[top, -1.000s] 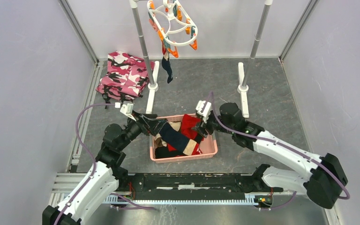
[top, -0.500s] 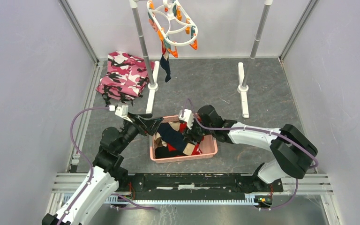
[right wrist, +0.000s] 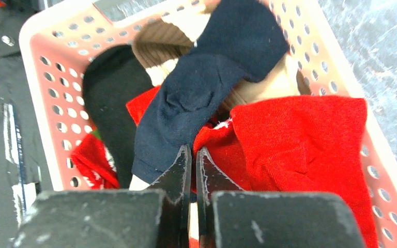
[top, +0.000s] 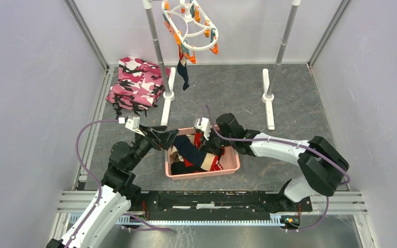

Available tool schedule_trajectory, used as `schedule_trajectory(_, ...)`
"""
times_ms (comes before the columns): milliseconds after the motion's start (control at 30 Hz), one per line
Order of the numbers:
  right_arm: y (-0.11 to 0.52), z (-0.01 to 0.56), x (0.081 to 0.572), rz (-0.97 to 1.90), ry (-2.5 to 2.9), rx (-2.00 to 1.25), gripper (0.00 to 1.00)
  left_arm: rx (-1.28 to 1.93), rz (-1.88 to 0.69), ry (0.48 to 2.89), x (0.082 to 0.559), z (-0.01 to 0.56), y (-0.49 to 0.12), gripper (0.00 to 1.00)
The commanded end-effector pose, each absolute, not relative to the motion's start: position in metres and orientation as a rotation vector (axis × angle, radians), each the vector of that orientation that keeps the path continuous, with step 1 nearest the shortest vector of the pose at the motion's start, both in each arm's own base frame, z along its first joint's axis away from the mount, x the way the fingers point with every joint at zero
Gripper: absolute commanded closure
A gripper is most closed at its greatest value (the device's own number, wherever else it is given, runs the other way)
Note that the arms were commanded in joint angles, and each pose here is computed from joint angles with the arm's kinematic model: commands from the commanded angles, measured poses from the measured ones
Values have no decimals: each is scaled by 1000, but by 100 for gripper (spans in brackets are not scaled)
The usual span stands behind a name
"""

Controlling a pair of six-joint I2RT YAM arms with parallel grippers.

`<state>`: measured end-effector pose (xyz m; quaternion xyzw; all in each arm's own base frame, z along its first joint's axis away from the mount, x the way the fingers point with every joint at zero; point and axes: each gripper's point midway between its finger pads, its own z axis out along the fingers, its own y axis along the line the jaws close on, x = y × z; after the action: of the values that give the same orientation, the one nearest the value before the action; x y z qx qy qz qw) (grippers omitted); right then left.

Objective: Clip the socks to the hanger
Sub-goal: Pick up the sock from the bin.

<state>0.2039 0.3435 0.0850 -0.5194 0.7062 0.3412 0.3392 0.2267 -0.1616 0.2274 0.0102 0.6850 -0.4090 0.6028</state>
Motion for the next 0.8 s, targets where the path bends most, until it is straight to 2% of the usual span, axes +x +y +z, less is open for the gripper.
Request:
schedule_trajectory(0,353,138,203,935,1696,-1297,100,62,-913,1530,227,246,-158,10)
schedule_trajectory(133,342,133,216,816,1742,-1272,77,69,-932,1532,226,245,-161,10)
schedule_trajectory(200,337,126,219,782,1771,-1282,71,72,-943,1534,225,244,-163,10)
schedule_trajectory(267,335,122,218,774,1782,-1283,69,75,-948,1533,224,244,-163,10)
schedule_trajectory(333,331,121,221,745,1790,-1268,72,75,-950,1527,223,246,-163,10)
schedule_trajectory(400,325,120,225,695,1801,-1256,87,74,-952,1525,222,246,-163,10)
schedule_trajectory(433,322,121,228,671,1805,-1247,91,74,-954,1524,222,247,-163,10)
schedule_trajectory(500,320,124,229,661,1791,-1251,92,75,-954,1527,222,246,-163,10)
schedule_trajectory(533,324,129,224,695,1758,-1272,90,76,-957,1530,222,245,-164,10)
schedule_trajectory(667,348,150,191,909,1571,-1383,69,80,-960,1544,222,242,-165,10)
schedule_trajectory(767,368,152,183,894,1497,-1470,58,51,-935,1545,224,243,-159,11)
